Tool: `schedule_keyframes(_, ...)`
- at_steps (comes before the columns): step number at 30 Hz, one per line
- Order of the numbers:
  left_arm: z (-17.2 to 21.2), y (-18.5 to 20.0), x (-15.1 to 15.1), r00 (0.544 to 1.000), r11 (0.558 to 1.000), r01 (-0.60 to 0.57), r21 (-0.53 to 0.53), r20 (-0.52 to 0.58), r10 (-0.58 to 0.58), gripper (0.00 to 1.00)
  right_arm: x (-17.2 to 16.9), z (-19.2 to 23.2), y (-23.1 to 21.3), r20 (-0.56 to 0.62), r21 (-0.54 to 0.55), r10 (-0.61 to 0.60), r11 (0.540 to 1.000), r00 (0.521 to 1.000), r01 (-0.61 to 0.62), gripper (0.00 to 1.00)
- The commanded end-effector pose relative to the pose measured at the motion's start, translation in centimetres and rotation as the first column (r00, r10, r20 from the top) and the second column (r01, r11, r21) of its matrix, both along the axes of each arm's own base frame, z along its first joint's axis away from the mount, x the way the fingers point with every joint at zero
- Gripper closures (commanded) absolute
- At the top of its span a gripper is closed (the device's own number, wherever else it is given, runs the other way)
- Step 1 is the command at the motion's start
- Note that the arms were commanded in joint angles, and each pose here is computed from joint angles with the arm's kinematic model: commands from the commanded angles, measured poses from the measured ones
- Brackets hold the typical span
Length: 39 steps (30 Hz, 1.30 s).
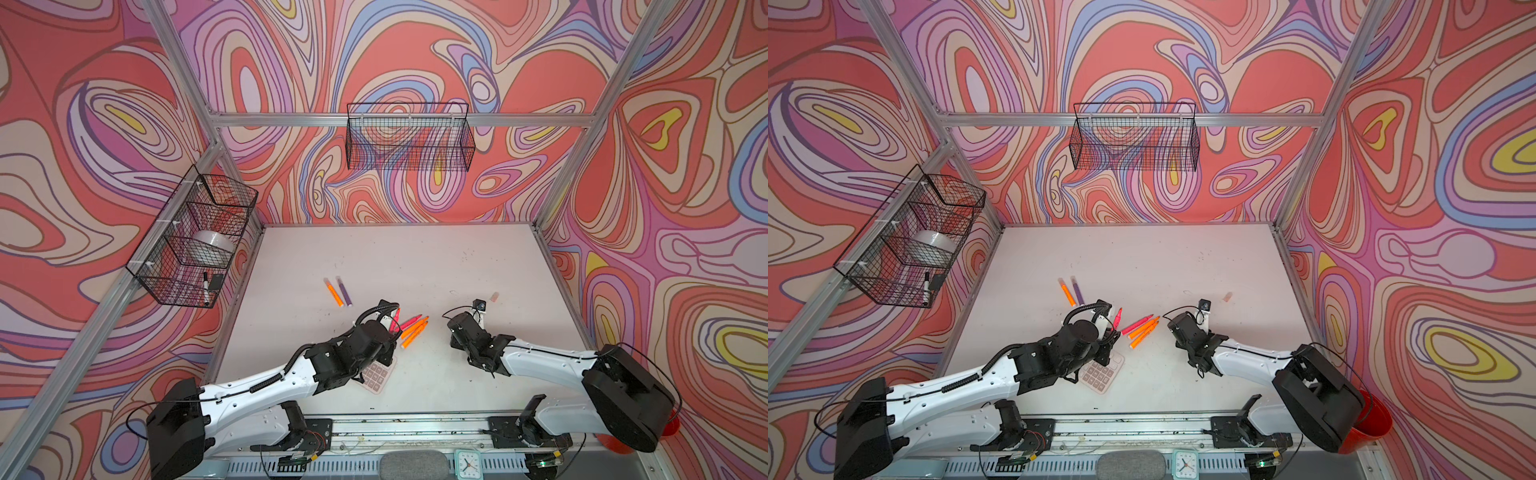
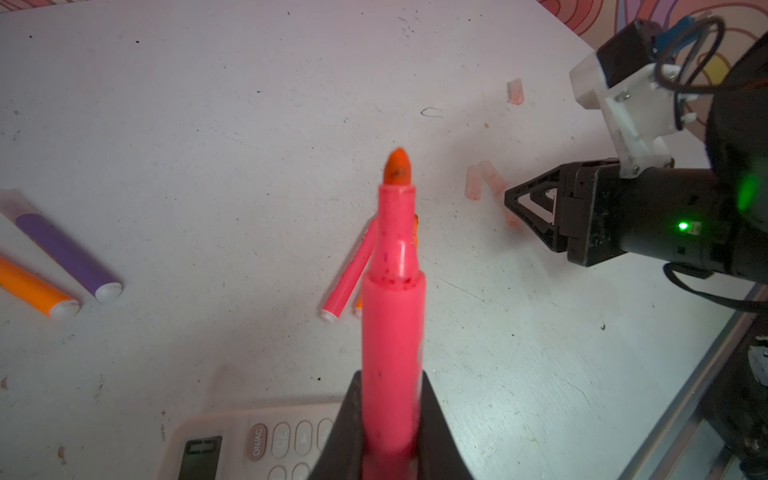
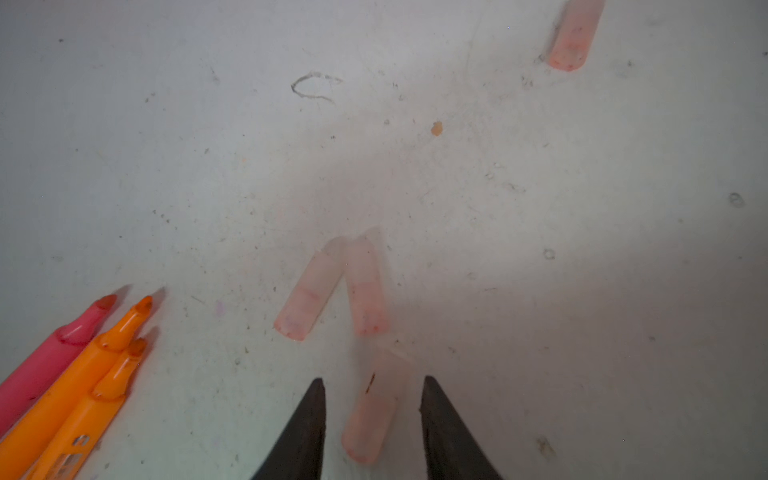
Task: Insert the pens into the pen caps
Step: 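Move the right gripper to the translucent pink caps and grasp one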
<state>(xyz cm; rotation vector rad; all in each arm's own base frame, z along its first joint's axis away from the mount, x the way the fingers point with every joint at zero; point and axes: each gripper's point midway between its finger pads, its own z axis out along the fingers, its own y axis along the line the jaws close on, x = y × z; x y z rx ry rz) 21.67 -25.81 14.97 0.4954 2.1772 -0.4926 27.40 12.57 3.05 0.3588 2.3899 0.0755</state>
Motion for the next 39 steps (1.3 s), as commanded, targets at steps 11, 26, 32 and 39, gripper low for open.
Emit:
schedule_keyframes(11, 0.6, -0.1, 0.4, 1.0, 1.0, -0.016, -0.002, 0.009, 0.016, 1.0, -0.1, -2.5, -0.1, -0.073, -0.009, 0.014, 1.0, 0.997, -0.015, 0.77)
schedule_keyframes(26, 0.4, -0.1, 0.5, 1.0, 1.0, -0.023, 0.014, 0.002, 0.023, 1.0, -0.5, -1.2, 0.0, -0.046, 0.046, 0.014, 0.999, 0.999, -0.012, 0.93)
schedule_keyframes(32, 0.7, 0.7, 0.9, 0.997, 0.996, -0.078, 0.041, -0.011, 0.078, 1.0, -1.0, 0.6, -0.3, 0.002, 0.093, 0.004, 0.996, 1.0, -0.005, 0.95)
schedule_keyframes(39, 2.9, 3.9, 0.8, 0.933, 0.938, -0.343, -0.047, -0.133, 0.334, 1.0, -0.7, 4.7, 0.8, 0.106, 0.222, 0.019, 0.974, 0.994, -0.042, 0.95)
